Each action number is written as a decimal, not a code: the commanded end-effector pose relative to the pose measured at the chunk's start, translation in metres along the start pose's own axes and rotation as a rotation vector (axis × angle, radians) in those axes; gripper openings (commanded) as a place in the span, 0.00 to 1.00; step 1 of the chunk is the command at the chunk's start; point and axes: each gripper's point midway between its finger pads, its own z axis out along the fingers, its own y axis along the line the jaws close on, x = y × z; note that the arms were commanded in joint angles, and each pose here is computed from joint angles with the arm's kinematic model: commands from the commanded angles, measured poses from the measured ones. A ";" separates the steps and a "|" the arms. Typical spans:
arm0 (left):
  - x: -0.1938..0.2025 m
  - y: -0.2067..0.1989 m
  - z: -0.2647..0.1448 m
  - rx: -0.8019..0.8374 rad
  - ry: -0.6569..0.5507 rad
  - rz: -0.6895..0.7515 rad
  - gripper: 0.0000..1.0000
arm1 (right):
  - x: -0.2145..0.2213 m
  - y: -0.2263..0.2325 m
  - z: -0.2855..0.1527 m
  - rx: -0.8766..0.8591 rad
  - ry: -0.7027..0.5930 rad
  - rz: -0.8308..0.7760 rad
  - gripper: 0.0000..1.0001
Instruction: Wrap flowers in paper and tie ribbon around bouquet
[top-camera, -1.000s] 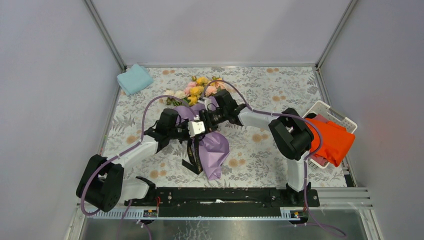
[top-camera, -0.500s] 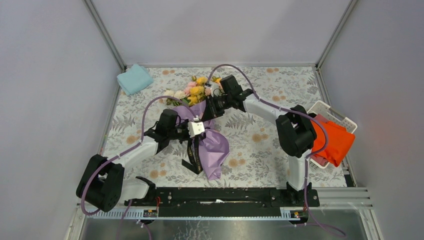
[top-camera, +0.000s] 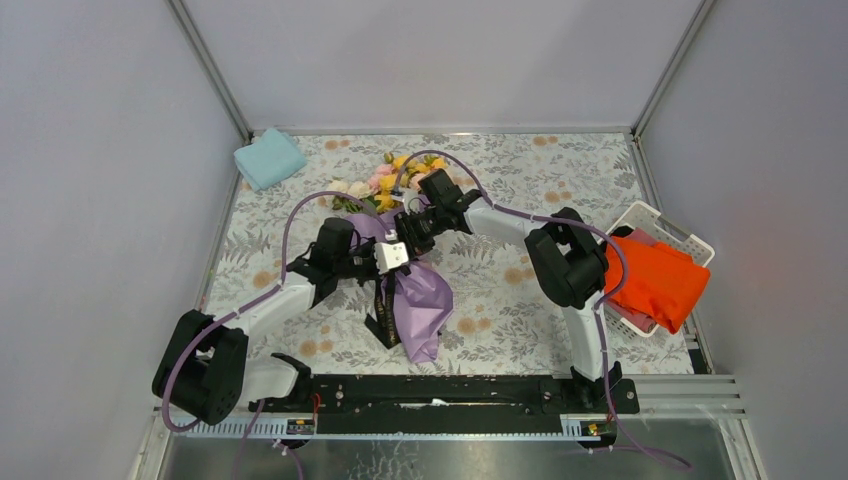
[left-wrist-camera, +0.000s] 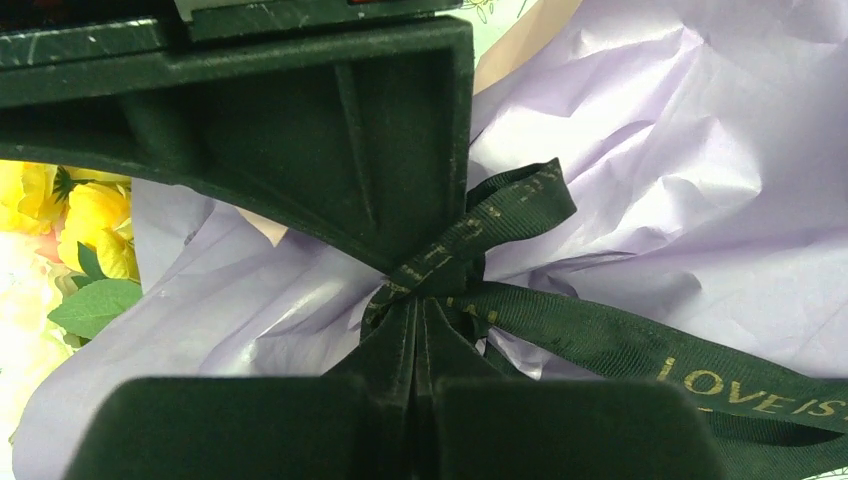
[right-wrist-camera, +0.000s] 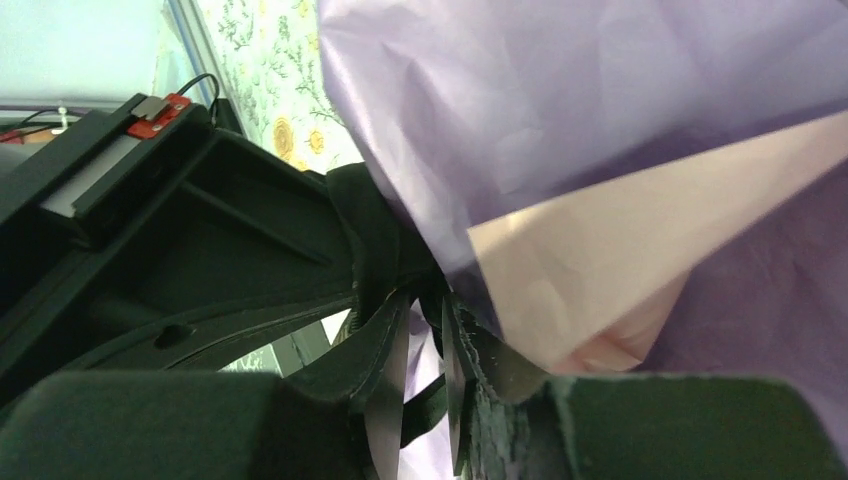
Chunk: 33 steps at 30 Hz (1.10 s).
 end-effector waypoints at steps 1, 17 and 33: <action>-0.012 0.010 0.000 -0.037 -0.057 0.030 0.00 | -0.004 0.028 -0.001 -0.101 -0.001 -0.032 0.27; -0.009 0.010 -0.003 -0.032 -0.041 0.039 0.00 | -0.014 0.053 -0.020 -0.130 -0.090 -0.056 0.33; -0.013 0.013 -0.002 -0.034 -0.058 0.036 0.00 | -0.007 0.027 0.008 -0.050 -0.075 -0.036 0.36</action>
